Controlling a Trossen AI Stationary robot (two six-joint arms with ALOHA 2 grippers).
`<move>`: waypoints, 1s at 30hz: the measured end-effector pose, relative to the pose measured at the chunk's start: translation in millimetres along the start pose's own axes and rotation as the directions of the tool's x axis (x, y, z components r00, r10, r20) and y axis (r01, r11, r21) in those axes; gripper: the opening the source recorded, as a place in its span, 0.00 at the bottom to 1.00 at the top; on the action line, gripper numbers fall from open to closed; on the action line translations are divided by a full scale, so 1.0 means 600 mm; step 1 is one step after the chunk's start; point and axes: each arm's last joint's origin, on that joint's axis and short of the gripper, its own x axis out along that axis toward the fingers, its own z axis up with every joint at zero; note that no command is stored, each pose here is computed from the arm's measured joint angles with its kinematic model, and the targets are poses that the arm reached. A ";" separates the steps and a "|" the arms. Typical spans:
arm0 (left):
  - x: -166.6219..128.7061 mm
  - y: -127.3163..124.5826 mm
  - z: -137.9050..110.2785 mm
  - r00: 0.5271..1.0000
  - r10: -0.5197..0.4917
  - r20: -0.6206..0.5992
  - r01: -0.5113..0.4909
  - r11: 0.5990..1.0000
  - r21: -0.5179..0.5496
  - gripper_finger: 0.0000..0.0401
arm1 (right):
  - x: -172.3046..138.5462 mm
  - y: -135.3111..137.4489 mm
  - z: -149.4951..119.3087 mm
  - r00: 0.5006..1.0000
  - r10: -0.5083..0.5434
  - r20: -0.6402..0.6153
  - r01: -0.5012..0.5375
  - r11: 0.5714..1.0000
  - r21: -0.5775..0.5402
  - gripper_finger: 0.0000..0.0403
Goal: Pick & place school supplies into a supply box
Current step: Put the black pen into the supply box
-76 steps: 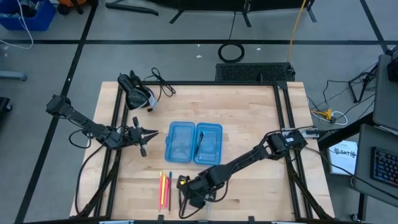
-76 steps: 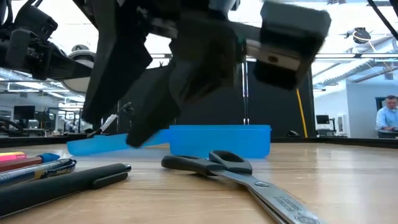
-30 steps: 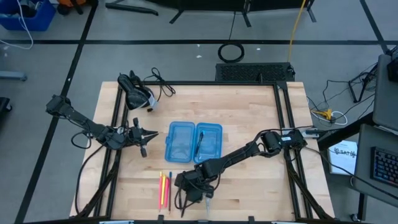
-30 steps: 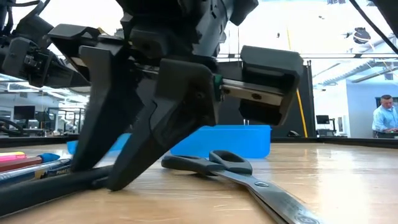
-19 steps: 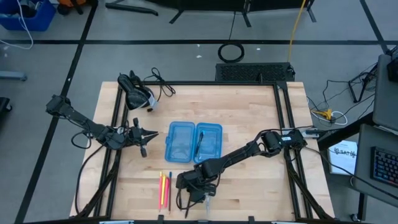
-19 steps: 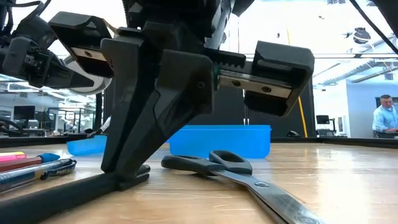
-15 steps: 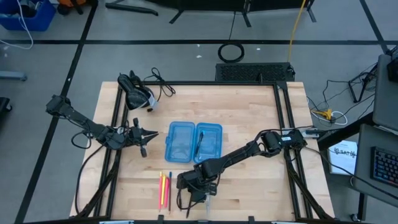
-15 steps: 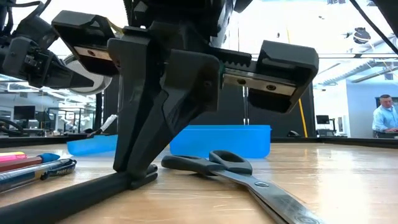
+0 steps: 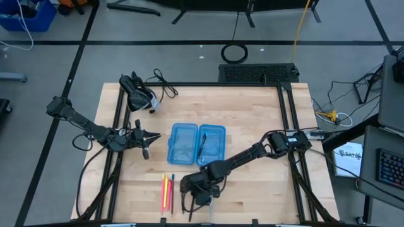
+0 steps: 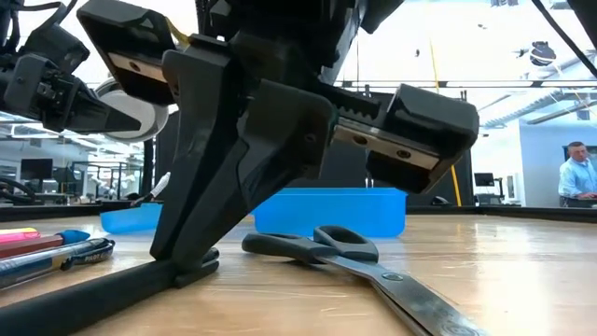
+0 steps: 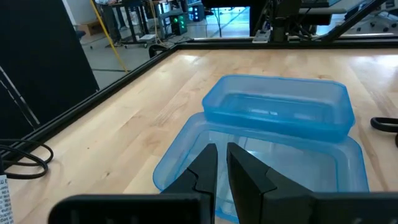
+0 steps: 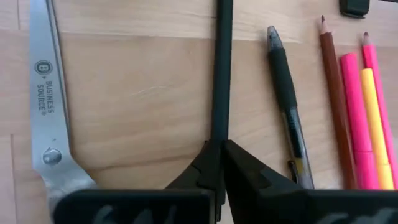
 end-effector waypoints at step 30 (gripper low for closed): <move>0.000 -0.002 0.000 0.999 -0.045 -0.007 0.045 0.999 -0.002 0.10 | -0.066 -0.009 0.072 0.974 -0.226 0.002 0.225 0.970 0.090 0.21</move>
